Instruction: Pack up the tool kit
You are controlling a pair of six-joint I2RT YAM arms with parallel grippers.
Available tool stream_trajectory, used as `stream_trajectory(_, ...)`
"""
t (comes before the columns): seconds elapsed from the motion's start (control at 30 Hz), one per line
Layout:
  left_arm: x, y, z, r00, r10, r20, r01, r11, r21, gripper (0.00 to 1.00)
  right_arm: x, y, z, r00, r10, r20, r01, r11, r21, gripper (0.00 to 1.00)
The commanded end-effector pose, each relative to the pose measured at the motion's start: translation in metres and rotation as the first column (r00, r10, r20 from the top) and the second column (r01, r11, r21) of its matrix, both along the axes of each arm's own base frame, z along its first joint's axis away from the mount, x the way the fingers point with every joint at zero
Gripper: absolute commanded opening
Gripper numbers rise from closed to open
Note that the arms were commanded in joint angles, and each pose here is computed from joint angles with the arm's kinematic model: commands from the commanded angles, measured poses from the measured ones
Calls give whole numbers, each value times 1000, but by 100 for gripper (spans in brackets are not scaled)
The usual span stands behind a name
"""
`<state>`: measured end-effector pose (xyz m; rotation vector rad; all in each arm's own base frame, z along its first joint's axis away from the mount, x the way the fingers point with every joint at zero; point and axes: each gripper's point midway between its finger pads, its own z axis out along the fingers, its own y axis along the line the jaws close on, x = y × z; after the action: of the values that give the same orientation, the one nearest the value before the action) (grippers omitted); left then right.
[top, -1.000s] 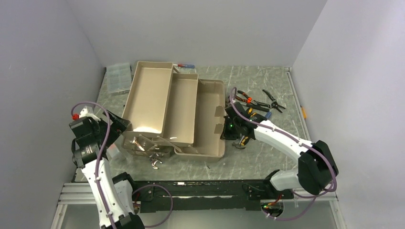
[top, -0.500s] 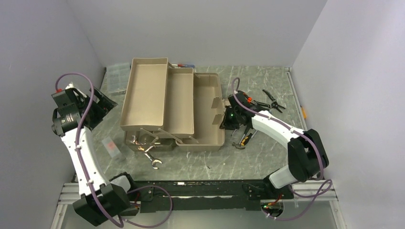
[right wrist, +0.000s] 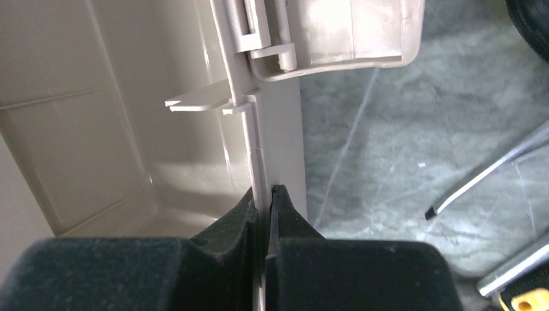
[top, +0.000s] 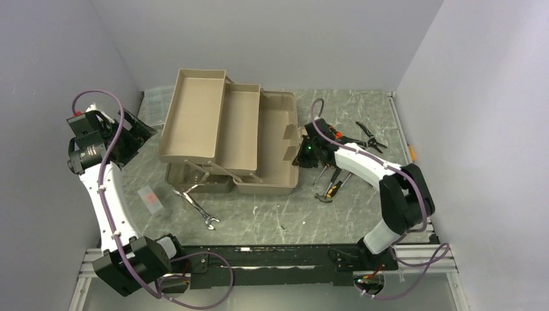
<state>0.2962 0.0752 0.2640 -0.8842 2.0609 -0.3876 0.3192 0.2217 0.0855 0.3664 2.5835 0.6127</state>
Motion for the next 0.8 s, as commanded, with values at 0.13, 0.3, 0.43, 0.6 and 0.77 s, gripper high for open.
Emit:
stream_trajectory(0.13, 8, -10, 34, 994, -67, 92, 62, 997, 50, 99, 56, -10, 53, 976, -125, 177, 132, 991, -29, 28)
stream_trajectory(0.3, 9, -29, 51, 984, -130, 119, 116, 986, 118, 99, 33, -37, 78, 955, -146, 258, 162, 986, -44, 63)
stream_trajectory(0.43, 8, -46, 74, 970, -178, 166, 148, 973, 178, 99, 21, -63, 97, 938, -193, 288, 225, 971, -81, 63)
stream_trajectory(0.6, 3, -74, 105, 935, -278, 219, 222, 943, 246, 99, 19, -108, 101, 898, -315, 306, 362, 926, -108, 60)
stream_trajectory(0.77, 0, -120, 118, 844, -455, 284, 384, 882, 272, 97, 30, -143, 84, 875, -405, 267, 457, 872, -174, 58)
